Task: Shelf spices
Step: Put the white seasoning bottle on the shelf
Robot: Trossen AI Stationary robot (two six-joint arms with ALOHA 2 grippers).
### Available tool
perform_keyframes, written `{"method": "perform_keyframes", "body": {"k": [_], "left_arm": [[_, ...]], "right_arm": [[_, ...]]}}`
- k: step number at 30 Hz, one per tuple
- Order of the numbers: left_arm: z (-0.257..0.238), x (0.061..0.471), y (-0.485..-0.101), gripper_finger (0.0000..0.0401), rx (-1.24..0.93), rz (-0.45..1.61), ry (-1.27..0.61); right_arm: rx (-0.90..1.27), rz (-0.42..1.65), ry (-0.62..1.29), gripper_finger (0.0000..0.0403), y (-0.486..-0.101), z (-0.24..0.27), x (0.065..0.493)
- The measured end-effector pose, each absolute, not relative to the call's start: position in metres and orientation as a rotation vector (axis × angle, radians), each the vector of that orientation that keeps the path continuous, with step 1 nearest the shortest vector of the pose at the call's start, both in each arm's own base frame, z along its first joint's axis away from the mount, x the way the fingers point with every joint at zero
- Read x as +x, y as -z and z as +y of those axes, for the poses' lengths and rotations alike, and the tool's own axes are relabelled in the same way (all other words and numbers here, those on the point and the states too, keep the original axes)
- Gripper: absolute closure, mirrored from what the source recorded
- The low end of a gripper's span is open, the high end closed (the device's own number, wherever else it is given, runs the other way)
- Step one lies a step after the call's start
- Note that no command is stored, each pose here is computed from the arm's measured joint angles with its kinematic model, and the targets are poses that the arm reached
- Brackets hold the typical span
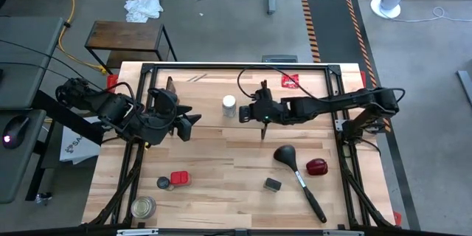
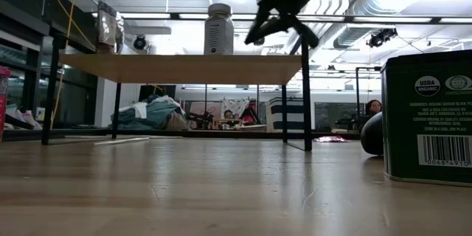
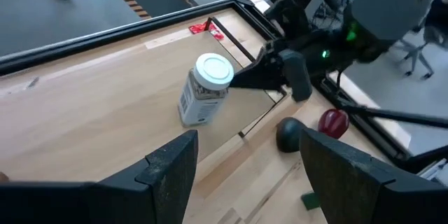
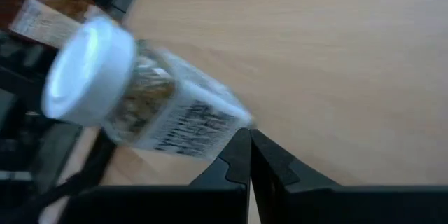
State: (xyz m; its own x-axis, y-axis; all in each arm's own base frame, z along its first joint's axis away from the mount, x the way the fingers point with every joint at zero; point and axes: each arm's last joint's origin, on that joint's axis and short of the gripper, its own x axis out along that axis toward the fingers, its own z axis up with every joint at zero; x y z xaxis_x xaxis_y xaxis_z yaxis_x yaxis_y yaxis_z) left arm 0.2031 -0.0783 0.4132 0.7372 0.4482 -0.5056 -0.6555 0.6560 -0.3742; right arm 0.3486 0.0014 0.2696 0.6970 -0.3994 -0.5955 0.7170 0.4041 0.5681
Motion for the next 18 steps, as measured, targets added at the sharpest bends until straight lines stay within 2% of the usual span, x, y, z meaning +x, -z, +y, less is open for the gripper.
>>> {"method": "perform_keyframes", "body": {"k": [7, 12, 15, 18], "left_arm": [[-0.076, 0.209, -0.412, 0.0156, -0.578, 0.398, -0.643], [-0.080, 0.255, -0.402, 0.0169, -0.573, 0.476, -0.471], [-0.077, 0.287, -0.399, 0.0211, -0.526, 0.412, -0.410], [-0.058, 0.316, -0.394, 0.0299, -0.524, 0.404, -0.432]], "right_arm": [[0.816, 0.470, 0.749, 0.0403, -0.296, 0.000, 0.314], [0.777, 0.435, 0.765, 0.0403, -0.324, -0.002, 0.281], [0.766, 0.399, 0.783, 0.0403, -0.340, -0.002, 0.258], [0.766, 0.364, 0.792, 0.0403, -0.354, 0.000, 0.234]]}}
